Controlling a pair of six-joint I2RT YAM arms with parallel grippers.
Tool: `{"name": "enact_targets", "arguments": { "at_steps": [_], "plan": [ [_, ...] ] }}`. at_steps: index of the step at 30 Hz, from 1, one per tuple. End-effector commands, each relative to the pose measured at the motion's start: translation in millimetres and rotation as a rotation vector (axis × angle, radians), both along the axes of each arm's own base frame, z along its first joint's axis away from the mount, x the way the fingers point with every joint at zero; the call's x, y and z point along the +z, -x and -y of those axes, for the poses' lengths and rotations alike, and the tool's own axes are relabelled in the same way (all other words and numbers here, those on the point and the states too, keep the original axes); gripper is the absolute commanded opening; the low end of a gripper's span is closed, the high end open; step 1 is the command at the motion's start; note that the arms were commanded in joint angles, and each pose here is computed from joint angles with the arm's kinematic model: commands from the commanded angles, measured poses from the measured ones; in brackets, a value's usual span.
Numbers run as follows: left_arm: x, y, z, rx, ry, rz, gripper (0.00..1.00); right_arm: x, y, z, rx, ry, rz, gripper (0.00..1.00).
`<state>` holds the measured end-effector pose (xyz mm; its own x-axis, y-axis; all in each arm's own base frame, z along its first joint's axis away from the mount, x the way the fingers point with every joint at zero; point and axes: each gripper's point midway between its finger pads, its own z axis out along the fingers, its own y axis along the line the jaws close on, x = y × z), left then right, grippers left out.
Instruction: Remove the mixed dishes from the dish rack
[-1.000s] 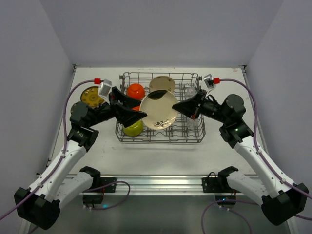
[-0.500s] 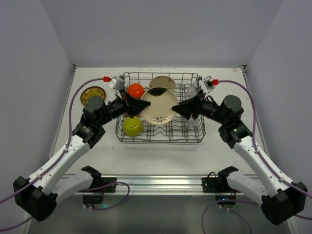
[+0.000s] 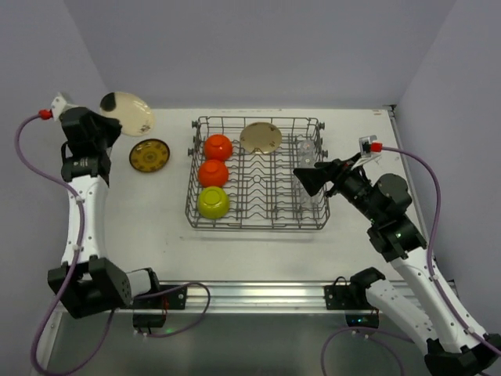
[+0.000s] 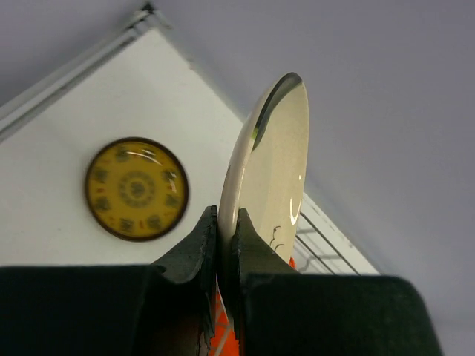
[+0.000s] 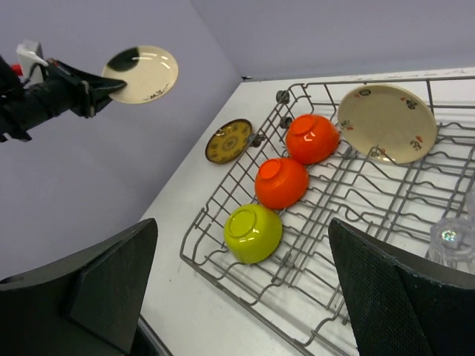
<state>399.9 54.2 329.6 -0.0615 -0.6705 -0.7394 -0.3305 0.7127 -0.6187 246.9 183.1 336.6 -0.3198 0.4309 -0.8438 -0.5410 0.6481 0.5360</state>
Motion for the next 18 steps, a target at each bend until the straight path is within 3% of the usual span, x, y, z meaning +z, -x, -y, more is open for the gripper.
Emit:
{"name": "enact_targets", "arguments": {
  "at_steps": [1, 2, 8, 18],
  "plan": [
    [-60, -22, -43, 0.062, 0.244, -0.060, 0.00, -15, 1, 15, -0.072, 0.051, -0.026, 0.99],
    [-88, -35, -47, 0.041, 0.295, -0.105, 0.00, -10, 6, 17, -0.066, 0.064, 0.000, 0.99],
    [-145, -80, -67, 0.041, 0.347, -0.175, 0.00, -19, 28, 29, -0.059, 0.150, 0.023, 0.99],
    [-211, -88, -75, 0.046, 0.357, -0.333, 0.00, -20, 45, 35, -0.047, 0.155, 0.071, 0.99]
  ]
}}
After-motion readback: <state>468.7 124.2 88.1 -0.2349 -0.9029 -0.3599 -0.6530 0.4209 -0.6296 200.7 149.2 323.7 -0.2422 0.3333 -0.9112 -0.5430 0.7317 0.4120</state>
